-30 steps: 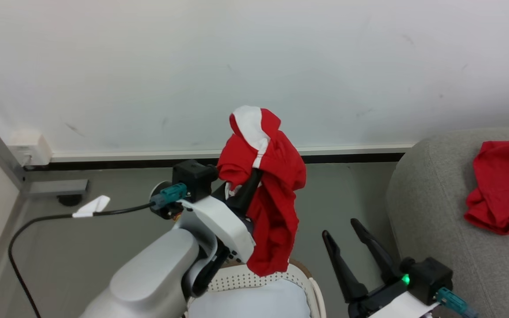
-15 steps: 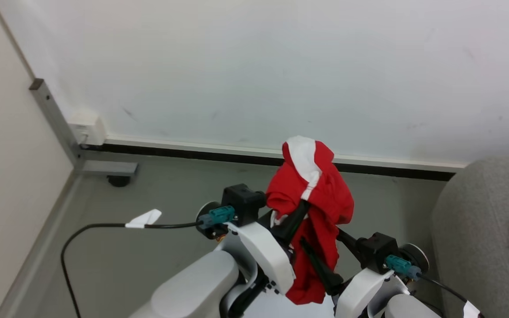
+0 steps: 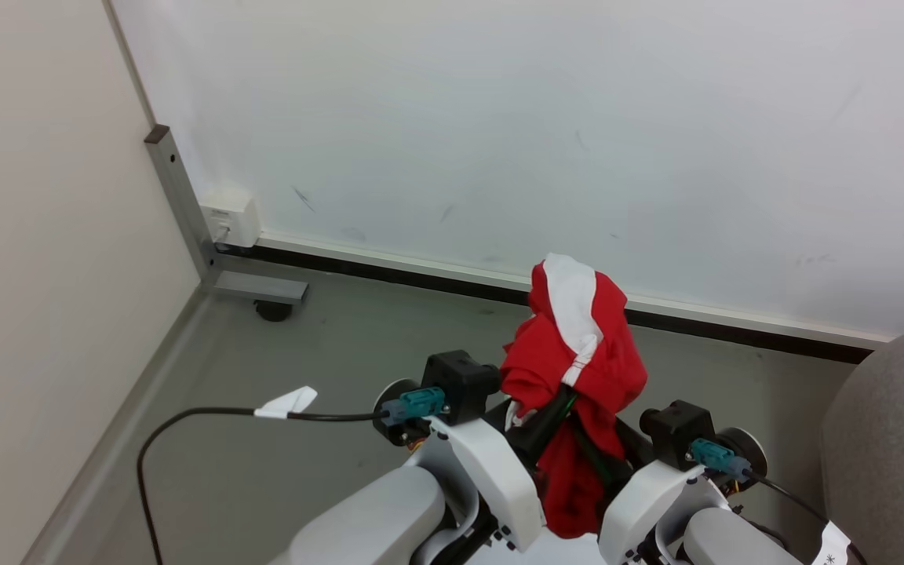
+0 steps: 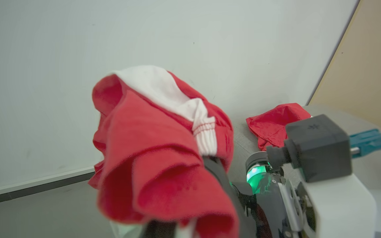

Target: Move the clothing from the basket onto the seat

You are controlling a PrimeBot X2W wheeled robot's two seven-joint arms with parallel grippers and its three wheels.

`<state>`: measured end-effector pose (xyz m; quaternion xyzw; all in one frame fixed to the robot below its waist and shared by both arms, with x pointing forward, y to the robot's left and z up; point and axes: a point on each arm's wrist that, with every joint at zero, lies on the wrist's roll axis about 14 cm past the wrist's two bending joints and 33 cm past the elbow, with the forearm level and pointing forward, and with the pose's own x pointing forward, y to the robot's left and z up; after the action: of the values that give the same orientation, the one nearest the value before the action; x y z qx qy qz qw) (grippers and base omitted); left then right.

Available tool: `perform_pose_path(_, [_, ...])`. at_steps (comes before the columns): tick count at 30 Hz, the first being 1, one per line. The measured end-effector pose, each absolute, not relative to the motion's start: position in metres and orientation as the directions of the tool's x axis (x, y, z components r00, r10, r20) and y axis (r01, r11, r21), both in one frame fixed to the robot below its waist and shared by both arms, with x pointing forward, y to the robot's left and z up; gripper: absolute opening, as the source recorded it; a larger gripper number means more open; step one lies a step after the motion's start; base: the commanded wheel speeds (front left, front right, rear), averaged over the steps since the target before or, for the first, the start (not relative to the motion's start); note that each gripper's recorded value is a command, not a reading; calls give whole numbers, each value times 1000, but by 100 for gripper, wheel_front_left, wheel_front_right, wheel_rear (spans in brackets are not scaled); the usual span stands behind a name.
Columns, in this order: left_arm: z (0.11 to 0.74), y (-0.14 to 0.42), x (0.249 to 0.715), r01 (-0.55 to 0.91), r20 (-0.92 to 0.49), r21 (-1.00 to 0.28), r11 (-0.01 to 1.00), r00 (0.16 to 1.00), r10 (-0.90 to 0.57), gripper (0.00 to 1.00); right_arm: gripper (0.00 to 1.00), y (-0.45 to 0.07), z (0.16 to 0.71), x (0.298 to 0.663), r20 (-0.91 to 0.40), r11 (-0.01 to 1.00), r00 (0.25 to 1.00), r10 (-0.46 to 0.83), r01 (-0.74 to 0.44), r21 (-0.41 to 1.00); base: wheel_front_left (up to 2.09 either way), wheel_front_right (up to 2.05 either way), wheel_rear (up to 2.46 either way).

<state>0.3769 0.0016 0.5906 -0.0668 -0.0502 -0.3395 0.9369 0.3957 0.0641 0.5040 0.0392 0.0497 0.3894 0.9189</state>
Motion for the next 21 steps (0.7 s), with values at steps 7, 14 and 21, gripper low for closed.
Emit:
perform_pose_path(7, [587,8,382,628,129,-93,773,777,-616,0,0,66,519,400,-9,694,699,715,-708,133,0,0,0])
perform_pose_path(14, [588,5,386,629,136,-94,772,776,-616,0,0,59,522,401,10,707,715,699,-692,146,0,0,0])
perform_pose_path(21, [591,-4,387,646,145,-85,758,761,-632,100,0,34,542,412,72,753,768,637,-639,155,0,0,0])
